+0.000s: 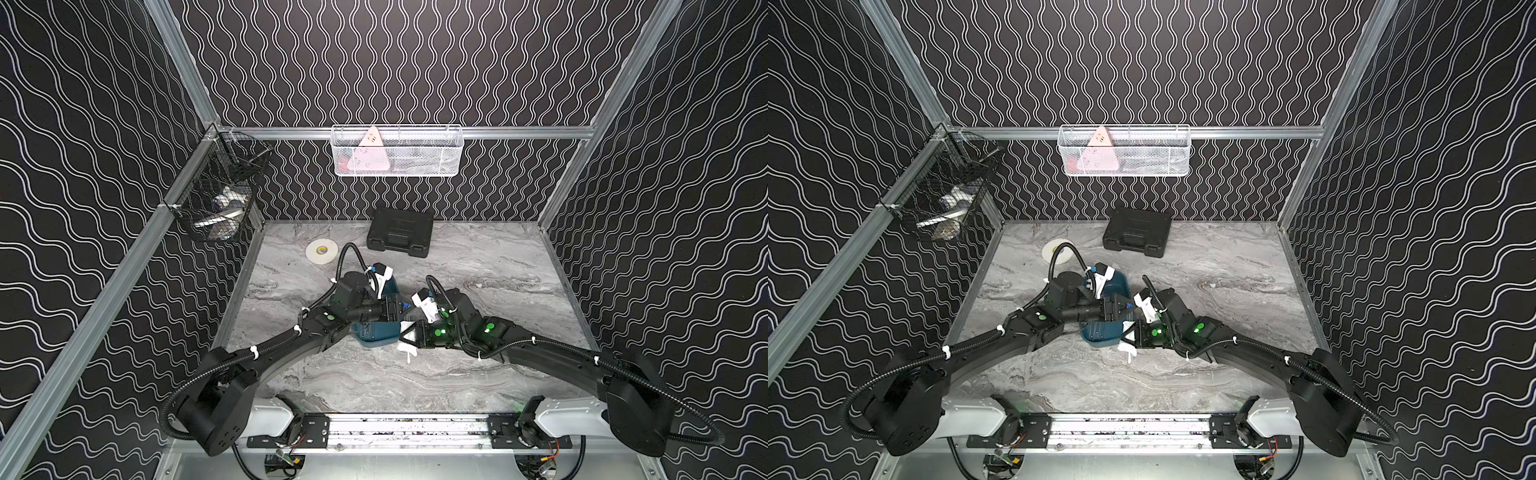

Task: Wipe the exteriors of test tubes
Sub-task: Wipe the dirt from the test tube.

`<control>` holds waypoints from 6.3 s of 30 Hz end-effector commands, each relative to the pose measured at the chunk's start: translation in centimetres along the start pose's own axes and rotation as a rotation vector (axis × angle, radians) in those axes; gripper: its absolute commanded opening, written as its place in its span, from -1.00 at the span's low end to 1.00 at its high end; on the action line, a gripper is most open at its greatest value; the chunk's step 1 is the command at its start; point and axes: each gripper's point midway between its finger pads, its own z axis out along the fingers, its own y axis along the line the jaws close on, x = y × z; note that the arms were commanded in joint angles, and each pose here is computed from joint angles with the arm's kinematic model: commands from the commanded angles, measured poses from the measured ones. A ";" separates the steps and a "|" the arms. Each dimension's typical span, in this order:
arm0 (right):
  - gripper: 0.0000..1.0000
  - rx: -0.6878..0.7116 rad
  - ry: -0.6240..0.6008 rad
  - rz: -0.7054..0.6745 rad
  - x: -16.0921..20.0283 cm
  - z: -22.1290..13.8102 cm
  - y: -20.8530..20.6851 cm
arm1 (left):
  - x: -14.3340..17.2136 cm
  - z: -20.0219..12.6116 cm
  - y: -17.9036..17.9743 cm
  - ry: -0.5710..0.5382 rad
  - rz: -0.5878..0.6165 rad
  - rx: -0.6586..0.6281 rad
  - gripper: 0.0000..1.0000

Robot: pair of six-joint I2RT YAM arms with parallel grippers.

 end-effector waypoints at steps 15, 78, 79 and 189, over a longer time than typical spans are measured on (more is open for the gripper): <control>-0.68 -0.075 0.017 -0.039 -0.1 -0.2 2.3 | -0.3 0.2 0.4 -0.046 -0.004 0.010 -0.40; -0.64 -0.183 -0.018 0.029 -2.9 0.7 0.9 | -1.8 -0.9 1.0 -0.176 -0.208 0.086 -0.77; -0.64 -0.187 -0.011 0.037 -2.3 0.8 0.8 | -1.9 -0.9 1.1 -0.179 -0.212 0.088 -0.77; -0.63 -0.396 0.016 0.059 -2.6 2.6 4.8 | -5.5 -3.5 0.4 -0.227 -0.193 0.156 -0.75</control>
